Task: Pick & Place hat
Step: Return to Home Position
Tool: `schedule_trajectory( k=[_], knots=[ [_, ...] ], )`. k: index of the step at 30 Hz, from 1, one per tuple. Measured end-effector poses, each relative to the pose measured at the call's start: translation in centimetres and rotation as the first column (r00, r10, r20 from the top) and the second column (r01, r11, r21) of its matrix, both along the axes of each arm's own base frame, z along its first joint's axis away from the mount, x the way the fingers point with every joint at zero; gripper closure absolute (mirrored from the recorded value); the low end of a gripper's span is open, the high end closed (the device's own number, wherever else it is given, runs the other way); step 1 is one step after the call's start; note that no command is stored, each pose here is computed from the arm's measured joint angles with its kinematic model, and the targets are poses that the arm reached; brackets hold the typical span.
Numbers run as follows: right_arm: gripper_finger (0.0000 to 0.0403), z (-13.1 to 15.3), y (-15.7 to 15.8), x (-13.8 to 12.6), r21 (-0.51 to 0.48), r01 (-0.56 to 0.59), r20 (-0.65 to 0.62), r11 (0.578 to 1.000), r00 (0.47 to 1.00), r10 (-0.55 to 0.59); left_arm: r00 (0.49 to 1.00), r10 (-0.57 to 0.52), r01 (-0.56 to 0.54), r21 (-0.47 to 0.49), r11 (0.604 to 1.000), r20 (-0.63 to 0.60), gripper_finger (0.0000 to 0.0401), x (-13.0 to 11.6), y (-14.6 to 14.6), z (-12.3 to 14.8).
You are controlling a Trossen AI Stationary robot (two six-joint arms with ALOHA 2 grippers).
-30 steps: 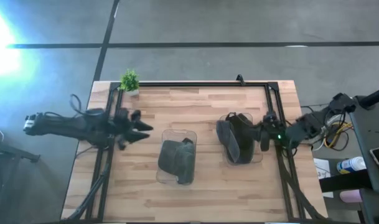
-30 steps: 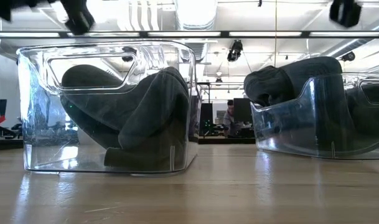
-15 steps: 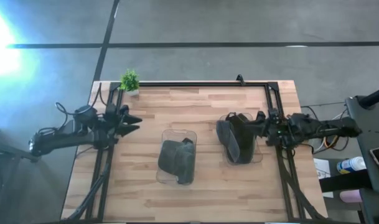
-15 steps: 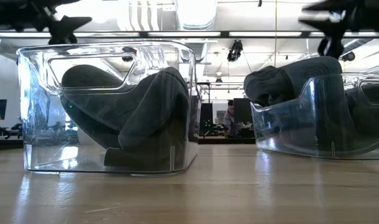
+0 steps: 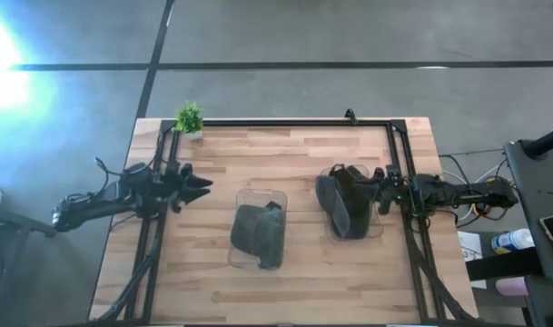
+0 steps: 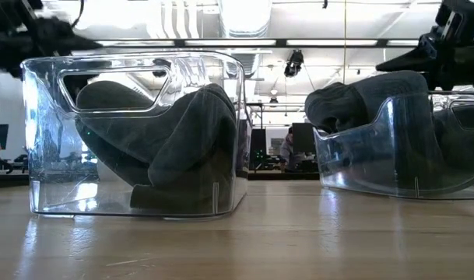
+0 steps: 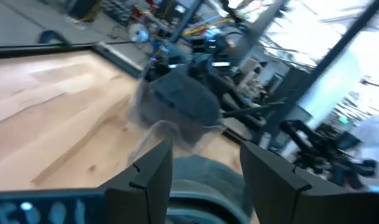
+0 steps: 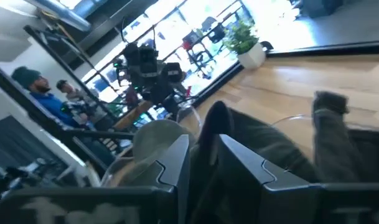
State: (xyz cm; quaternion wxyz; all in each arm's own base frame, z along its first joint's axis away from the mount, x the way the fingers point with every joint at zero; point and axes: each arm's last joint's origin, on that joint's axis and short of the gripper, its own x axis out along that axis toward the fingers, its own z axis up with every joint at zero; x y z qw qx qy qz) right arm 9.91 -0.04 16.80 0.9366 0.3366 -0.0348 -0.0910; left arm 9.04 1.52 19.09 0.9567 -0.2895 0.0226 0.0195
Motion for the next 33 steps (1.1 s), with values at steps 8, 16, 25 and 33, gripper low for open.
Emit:
schedule_trajectory(
  k=[8,16,25,33],
  knots=[
    [0.0314,-0.1,0.0,0.1,-0.01,0.015,-0.025,1.0,1.0,-0.015,0.998,0.043,-0.043,-0.006,0.999,-0.039,0.022,0.8,0.3,-2.3],
    [0.0324,-0.3,0.0,0.2,-0.012,0.014,-0.043,1.0,0.999,-0.014,1.0,-0.007,0.007,0.001,1.0,-0.007,0.022,0.8,-0.3,-2.3],
    [0.0324,0.3,-0.1,-0.2,-0.004,0.012,0.048,1.0,0.999,-0.012,0.995,-0.073,0.072,0.016,0.997,0.075,0.022,0.5,-0.9,-1.9],
    [0.0316,0.4,-0.1,-0.3,-0.004,0.013,0.059,1.0,0.998,-0.013,0.992,-0.072,0.07,0.021,0.997,0.101,0.022,0.6,-0.9,-2.1]
  ],
)
